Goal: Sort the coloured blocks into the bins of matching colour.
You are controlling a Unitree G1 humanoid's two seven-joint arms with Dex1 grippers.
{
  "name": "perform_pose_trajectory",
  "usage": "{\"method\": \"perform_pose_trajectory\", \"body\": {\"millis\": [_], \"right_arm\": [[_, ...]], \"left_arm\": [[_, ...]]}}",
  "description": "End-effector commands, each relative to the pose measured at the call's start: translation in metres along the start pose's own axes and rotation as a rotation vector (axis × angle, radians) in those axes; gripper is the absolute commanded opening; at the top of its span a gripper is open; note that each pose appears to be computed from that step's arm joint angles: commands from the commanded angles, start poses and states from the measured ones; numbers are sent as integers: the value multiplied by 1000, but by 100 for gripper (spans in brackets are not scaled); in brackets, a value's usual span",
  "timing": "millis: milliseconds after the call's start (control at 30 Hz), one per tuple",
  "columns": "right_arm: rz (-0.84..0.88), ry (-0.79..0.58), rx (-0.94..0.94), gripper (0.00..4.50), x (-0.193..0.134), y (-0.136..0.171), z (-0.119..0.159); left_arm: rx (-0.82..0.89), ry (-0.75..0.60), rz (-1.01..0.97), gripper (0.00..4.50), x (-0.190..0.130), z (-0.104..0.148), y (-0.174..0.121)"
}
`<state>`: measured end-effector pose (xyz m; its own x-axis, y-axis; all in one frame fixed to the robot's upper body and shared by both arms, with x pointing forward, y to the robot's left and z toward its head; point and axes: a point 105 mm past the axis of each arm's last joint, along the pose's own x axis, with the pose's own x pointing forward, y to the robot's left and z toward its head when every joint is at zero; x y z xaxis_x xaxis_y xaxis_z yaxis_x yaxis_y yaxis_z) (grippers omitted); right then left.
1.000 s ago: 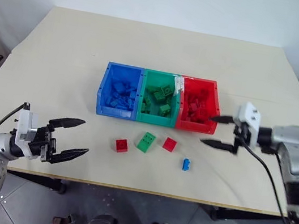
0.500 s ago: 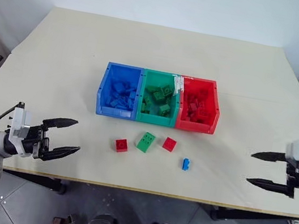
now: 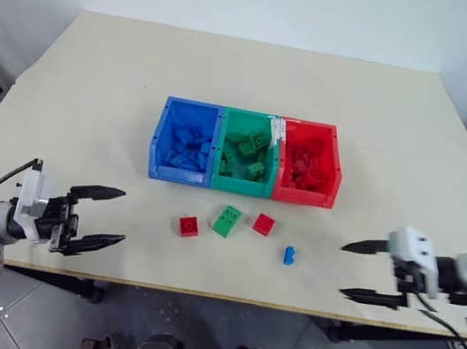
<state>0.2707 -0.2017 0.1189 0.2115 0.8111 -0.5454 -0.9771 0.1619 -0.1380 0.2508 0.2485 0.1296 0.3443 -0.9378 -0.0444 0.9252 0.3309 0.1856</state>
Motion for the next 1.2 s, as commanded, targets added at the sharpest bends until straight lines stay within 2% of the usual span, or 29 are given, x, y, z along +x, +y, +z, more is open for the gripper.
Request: {"method": "perform_pose_trajectory", "body": {"millis": [33, 133, 333, 433, 667, 700, 833, 1000, 1200], "right_arm": [[-19, -7, -2, 446, 30, -5, 11], [-55, 16, -30, 446, 47, -13, 5], [-46, 69, -64, 446, 59, -18, -6], [-41, 55, -67, 389, 61, -19, -6], [-51, -6, -68, 162, 58, -21, 7], [-54, -28, -67, 142, 55, -21, 12], [-57, -144, -48, 142, 41, -23, 43], [-116, -264, -61, 142, 30, -42, 91], [-165, -374, -124, 142, 59, -68, 145]], "left_arm": [[30, 14, 3, 450, -5, 4, -1], [34, 15, 8, 450, -4, 6, -3], [44, 16, 35, 450, -7, 9, -7], [46, 13, 46, 450, -7, 10, -9], [46, 3, 58, 450, -4, 10, -13], [46, 2, 58, 450, -4, 10, -14], [46, -1, 61, 450, -3, 10, -14], [46, -7, 66, 450, -2, 11, -12], [49, -15, 75, 450, 0, 11, -10]]}}
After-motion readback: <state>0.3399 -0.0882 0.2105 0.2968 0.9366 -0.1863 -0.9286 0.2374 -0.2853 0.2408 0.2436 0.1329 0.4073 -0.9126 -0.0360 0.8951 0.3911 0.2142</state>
